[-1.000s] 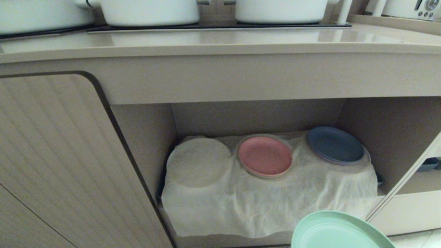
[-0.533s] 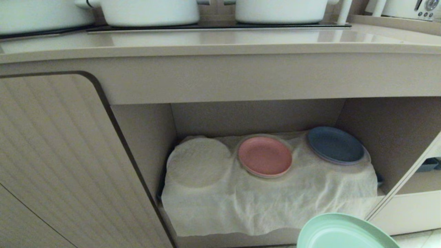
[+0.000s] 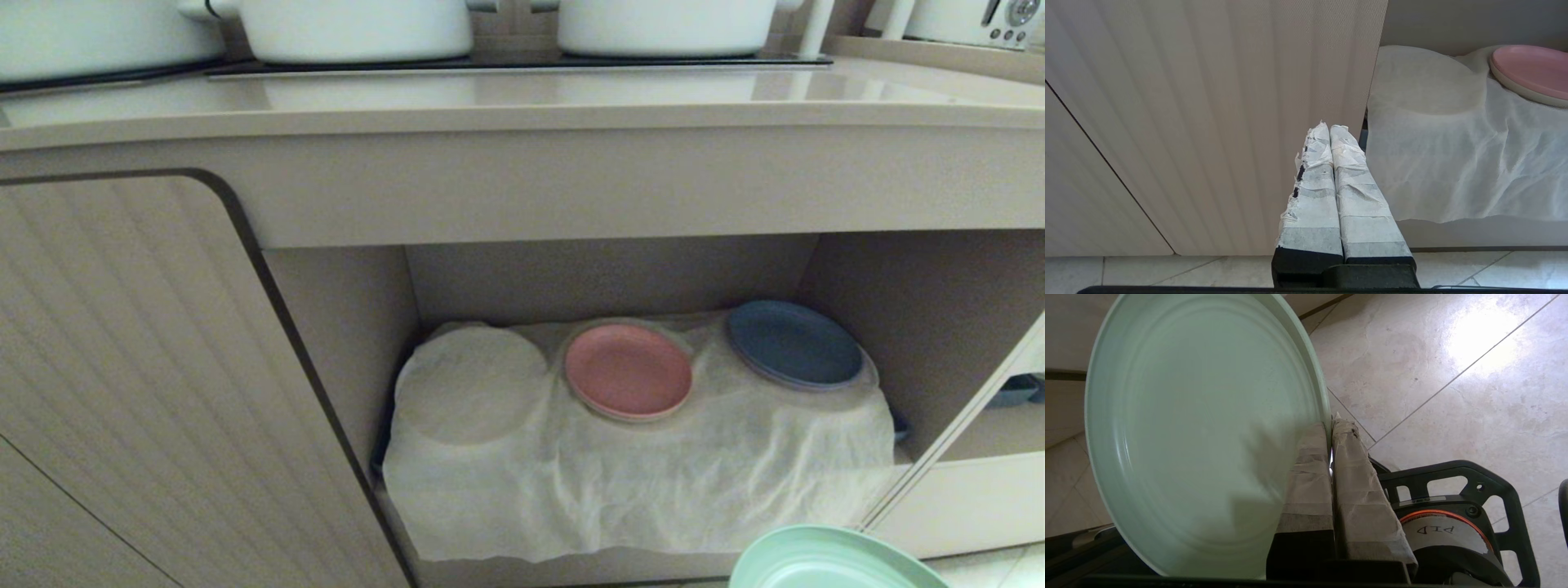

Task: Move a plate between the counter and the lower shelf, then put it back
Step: Put the plate

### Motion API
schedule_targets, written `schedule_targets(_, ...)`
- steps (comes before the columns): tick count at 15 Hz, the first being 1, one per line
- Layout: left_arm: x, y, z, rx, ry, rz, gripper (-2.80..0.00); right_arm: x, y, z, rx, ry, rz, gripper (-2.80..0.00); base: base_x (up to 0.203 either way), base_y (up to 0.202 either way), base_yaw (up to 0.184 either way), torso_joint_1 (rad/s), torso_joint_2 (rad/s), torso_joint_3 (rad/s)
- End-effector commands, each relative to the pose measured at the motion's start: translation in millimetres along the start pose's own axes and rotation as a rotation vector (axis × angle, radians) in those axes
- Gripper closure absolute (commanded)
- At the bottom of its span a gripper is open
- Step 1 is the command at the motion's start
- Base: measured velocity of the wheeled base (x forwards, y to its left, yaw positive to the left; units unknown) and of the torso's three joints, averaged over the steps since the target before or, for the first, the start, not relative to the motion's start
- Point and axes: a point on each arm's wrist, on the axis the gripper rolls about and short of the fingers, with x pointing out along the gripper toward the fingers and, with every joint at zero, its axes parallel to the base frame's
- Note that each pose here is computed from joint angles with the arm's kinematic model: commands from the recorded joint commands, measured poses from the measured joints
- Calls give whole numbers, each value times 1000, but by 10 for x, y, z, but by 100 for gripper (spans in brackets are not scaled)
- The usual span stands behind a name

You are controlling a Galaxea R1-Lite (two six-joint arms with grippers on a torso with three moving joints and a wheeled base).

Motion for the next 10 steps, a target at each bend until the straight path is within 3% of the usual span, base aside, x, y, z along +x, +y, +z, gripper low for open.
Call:
schedule_targets(1,0,0,0,-1,-1,0,0,-23,-29,-18,10,-8,9,0,0,0,0,0,0,0)
schedule_targets(10,0,0,0,-1,-1,0,0,-18,-32,-24,9,-5,8,0,0,0,0,0,0,0)
